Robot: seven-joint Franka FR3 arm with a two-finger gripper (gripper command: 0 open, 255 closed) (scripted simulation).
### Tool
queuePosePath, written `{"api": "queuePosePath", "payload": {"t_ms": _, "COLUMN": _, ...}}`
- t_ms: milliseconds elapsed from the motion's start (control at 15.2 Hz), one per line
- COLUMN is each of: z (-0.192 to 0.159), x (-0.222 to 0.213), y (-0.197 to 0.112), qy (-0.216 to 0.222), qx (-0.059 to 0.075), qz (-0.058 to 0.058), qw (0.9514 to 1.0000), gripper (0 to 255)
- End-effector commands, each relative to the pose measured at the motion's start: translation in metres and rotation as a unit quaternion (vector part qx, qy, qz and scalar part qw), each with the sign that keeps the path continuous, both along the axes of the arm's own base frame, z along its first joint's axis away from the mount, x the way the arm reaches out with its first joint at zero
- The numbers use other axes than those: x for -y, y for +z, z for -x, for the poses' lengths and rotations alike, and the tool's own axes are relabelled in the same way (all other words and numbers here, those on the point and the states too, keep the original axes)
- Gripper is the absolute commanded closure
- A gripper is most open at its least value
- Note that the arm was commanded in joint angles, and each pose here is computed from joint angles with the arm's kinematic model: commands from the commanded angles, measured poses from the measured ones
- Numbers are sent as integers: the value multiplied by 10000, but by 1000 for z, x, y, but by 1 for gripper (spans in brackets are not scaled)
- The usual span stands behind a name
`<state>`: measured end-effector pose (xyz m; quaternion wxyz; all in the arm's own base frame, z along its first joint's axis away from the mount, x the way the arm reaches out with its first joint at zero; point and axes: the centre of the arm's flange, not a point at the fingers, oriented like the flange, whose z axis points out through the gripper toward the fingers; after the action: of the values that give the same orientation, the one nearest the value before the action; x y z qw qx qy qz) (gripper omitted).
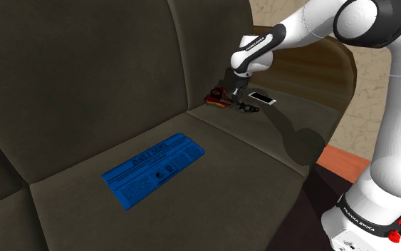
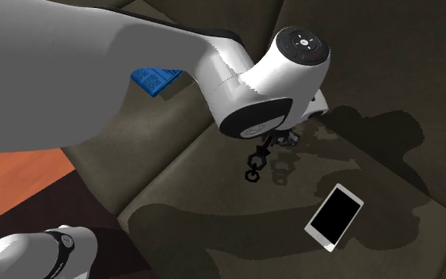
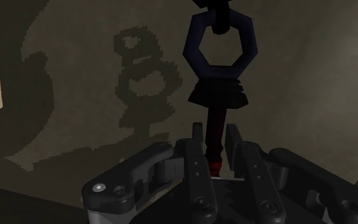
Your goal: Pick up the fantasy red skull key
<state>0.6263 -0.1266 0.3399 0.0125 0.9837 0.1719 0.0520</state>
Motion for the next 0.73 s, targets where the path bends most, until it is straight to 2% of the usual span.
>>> {"api": "queuePosePath", "payload": {"t_ms": 0, "z": 0, "x": 0, "y": 11, "qy": 0, "qx": 2, "qz": 1, "qw": 10000, "gripper": 255}}
{"api": "queuePosePath", "payload": {"t_ms": 660, "z": 0, "x": 0, "y": 64, "qy": 0, "qx": 2, "qz": 1, "qw": 10000, "gripper": 255}}
